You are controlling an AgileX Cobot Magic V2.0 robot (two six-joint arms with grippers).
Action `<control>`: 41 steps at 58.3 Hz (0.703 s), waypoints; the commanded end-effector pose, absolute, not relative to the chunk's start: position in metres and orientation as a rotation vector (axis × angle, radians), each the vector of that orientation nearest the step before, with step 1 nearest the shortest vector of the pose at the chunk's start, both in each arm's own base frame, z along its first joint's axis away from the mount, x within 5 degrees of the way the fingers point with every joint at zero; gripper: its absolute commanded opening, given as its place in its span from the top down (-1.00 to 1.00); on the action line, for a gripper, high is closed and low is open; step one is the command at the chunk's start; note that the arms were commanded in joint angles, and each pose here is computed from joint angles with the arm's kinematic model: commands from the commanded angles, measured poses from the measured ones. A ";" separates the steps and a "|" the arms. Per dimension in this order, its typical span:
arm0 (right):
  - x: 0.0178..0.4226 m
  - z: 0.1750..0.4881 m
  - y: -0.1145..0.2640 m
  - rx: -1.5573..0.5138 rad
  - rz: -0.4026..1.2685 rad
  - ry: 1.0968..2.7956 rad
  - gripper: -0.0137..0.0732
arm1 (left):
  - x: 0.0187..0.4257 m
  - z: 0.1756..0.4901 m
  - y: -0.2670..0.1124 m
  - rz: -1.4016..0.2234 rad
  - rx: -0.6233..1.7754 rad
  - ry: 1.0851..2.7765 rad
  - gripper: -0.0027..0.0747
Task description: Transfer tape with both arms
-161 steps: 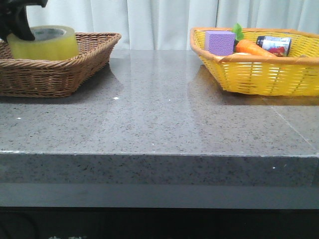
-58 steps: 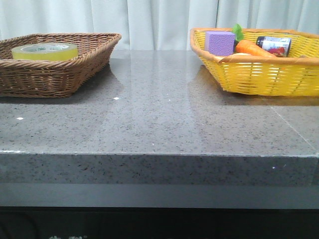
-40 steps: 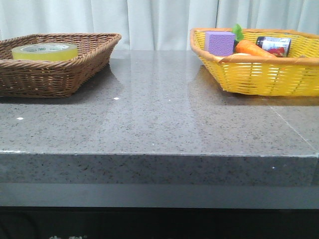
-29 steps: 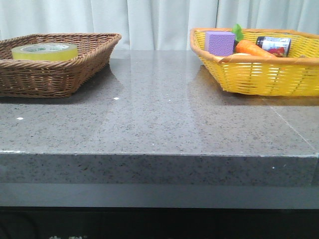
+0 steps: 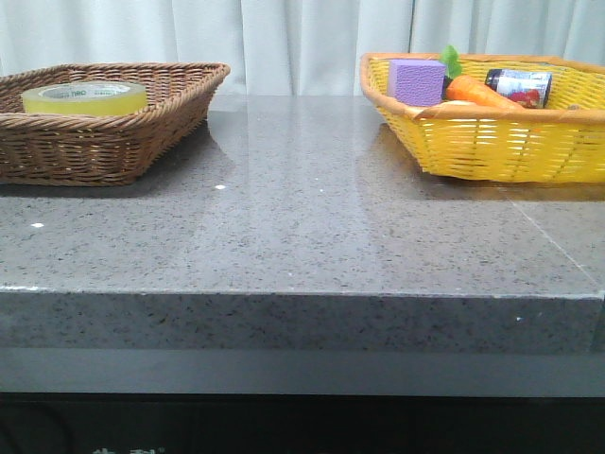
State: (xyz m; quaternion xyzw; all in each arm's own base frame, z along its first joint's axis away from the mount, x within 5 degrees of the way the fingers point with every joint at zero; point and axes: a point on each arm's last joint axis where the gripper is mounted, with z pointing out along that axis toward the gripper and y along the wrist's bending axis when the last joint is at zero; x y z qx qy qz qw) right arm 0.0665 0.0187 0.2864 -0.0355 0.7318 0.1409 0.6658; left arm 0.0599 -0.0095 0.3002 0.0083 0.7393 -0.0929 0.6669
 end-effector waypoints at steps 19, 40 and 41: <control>0.067 0.302 0.017 -0.060 0.305 1.549 0.84 | 0.060 0.315 -0.009 -0.220 0.012 1.578 0.98; 0.067 0.302 0.017 -0.060 0.305 1.549 0.84 | 0.048 0.278 -0.007 -0.201 0.023 1.584 0.98; 0.067 0.302 0.017 -0.060 0.305 1.549 0.84 | 0.047 0.276 -0.007 -0.200 0.024 1.581 0.98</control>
